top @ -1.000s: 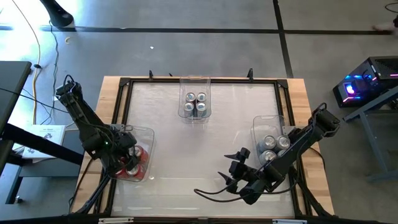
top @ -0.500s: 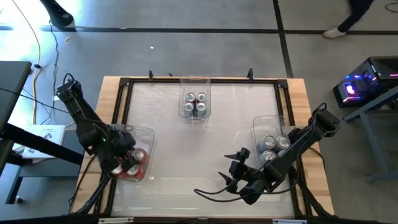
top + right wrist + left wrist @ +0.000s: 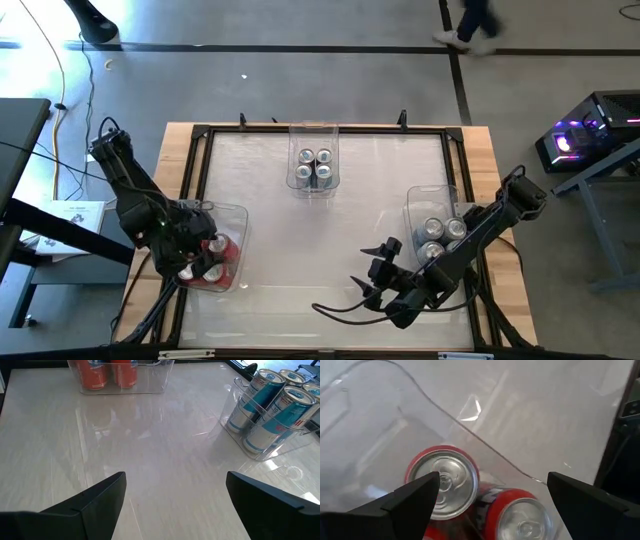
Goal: Sort soda cans
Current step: Move the bottom left transparent bin to the top
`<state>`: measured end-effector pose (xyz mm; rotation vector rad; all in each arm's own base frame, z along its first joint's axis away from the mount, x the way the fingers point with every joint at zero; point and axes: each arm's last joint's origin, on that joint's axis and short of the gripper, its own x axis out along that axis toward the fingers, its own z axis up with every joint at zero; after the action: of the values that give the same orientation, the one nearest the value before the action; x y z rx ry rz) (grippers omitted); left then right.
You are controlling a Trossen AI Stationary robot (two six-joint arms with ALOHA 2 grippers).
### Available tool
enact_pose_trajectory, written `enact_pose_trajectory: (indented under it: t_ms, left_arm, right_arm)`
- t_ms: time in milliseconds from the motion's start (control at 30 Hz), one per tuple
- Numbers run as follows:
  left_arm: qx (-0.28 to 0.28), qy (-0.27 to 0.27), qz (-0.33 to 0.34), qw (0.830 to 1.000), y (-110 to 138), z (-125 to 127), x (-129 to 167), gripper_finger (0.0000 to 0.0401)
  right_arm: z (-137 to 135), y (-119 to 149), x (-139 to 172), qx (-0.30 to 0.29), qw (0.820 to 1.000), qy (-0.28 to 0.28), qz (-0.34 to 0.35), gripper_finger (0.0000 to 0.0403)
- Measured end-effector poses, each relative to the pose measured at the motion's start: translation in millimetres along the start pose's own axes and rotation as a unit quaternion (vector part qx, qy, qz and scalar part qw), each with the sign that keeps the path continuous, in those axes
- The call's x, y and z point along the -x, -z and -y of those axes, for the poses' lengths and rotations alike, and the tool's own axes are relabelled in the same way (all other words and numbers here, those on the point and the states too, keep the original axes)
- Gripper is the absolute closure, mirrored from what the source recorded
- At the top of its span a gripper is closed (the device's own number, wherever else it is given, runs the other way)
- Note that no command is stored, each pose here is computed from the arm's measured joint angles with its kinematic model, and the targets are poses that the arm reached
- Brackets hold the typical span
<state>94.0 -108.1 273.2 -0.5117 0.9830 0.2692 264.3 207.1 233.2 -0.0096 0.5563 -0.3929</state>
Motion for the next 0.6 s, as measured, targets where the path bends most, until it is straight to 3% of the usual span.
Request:
enact_pose_trajectory:
  t_ms: [333, 467, 600]
  left_arm:
    - [-0.041, -0.081, -0.019, 0.996, -7.2, 8.7, 12.8, 0.0036]
    - [-0.102, -0.075, -0.023, 0.992, -11.4, 26.7, 15.4, 0.0036]
    - [-0.172, -0.026, -0.025, 0.984, -15.8, 55.5, 15.9, 0.0036]
  right_arm:
    - [0.1, 0.1, 0.0, 0.000, 1.000, 0.000, 0.000, 0.0063]
    - [0.1, 0.1, 0.0, 0.000, 1.000, 0.000, 0.000, 0.0063]
    - [0.4, -0.3, -0.5, 0.000, 1.000, 0.001, 0.000, 0.0063]
